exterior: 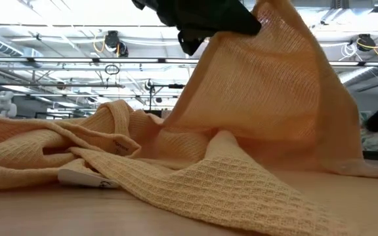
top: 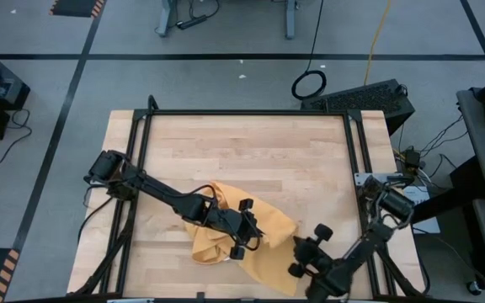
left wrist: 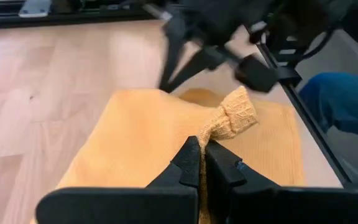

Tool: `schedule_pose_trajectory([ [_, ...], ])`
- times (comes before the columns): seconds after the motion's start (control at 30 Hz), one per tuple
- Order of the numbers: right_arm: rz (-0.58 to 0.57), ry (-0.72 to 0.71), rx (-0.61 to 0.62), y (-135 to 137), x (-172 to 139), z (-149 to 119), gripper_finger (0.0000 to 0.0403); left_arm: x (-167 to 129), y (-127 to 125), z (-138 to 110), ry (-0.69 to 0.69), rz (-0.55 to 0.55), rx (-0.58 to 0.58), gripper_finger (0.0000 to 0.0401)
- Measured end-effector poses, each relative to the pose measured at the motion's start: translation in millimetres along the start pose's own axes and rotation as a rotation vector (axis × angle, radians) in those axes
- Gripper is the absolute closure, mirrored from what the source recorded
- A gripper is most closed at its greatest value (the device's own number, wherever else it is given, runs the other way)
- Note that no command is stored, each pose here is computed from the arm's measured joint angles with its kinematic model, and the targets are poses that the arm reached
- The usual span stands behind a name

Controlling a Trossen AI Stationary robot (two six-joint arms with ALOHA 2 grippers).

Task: Roll towel
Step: Roll the yellow towel

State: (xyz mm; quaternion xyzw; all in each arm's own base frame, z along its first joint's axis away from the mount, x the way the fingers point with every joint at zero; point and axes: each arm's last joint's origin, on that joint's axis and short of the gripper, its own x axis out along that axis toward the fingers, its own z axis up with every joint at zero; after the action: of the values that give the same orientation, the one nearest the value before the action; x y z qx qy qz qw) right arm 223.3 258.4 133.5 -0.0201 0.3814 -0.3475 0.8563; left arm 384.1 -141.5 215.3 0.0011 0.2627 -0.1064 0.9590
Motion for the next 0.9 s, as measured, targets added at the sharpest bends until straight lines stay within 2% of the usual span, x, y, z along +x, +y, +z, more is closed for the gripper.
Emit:
schedule_pose_trajectory([
  [0.13, 0.062, -0.004, -0.016, -4, -21, -6, 0.0402, 0, 0, 6, -0.057, -0.006, 0.002, 0.0395],
  [0.27, 0.098, -0.025, 0.056, 2, -23, -11, 0.0393, -1, -2, 15, -0.159, -0.020, -0.014, 0.0395],
  [0.43, 0.157, -0.135, 0.104, 22, -8, -10, 0.0334, -3, -3, 23, -0.234, -0.053, -0.020, 0.0395],
  [0.67, 0.064, -0.024, 0.115, 19, 13, -8, 0.0222, -2, -3, 20, -0.209, -0.053, -0.022, 0.0395],
  [0.77, 0.049, -0.030, 0.092, 15, 7, -12, 0.0207, -2, -3, 20, -0.201, -0.054, -0.030, 0.0395],
  [0.9, 0.008, -0.014, 0.099, 6, -2, -17, 0.0210, -2, -3, 20, -0.199, -0.054, -0.039, 0.0395],
])
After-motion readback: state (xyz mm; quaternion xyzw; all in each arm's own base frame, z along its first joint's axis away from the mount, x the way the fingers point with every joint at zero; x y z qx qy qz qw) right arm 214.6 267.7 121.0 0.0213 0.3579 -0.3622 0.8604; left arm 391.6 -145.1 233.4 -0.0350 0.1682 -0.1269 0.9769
